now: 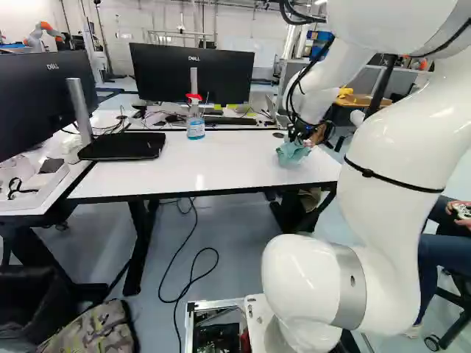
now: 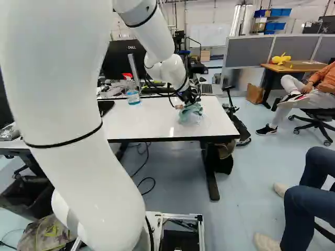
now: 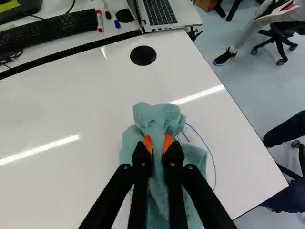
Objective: Clean the table with the green towel
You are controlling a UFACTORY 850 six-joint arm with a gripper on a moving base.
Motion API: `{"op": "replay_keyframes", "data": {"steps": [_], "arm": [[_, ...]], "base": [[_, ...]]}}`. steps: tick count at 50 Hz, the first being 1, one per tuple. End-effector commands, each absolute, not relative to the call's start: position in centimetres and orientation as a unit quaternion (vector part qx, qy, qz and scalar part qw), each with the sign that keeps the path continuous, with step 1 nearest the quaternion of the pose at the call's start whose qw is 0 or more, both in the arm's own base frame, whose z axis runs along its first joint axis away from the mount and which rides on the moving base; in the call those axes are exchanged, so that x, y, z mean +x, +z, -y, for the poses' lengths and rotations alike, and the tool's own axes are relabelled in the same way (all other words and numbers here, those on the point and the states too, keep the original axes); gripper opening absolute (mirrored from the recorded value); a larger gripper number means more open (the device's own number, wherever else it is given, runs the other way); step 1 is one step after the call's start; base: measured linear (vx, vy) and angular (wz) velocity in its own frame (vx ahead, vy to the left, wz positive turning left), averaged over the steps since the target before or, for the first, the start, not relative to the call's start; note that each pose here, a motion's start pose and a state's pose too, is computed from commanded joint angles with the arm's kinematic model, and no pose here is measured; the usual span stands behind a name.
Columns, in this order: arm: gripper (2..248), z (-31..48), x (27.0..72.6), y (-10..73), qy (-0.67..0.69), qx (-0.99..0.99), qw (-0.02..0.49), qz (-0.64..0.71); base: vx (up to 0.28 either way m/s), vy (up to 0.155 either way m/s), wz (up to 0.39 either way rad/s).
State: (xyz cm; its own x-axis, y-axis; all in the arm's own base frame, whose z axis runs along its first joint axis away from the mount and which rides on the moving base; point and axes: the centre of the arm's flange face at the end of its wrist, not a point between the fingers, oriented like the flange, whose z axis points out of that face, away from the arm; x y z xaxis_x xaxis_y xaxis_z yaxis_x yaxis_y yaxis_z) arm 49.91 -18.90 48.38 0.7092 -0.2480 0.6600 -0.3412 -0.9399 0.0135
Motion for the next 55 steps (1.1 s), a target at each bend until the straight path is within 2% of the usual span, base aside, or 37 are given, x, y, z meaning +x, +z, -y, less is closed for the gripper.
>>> {"op": "replay_keyframes", "data": {"steps": [21, 31, 55], "arm": [[43, 22.8, 50.4, 46.3, 0.363, 0.910, 0.084, 0.182], [43, 23.2, 49.3, 45.3, 0.361, 0.909, 0.086, 0.188], [43, 23.8, 50.1, 42.5, 0.348, 0.914, 0.083, 0.191]], "base": [[0.000, 0.000, 0.000], [0.000, 0.000, 0.000], [0.000, 0.000, 0.000]]}}
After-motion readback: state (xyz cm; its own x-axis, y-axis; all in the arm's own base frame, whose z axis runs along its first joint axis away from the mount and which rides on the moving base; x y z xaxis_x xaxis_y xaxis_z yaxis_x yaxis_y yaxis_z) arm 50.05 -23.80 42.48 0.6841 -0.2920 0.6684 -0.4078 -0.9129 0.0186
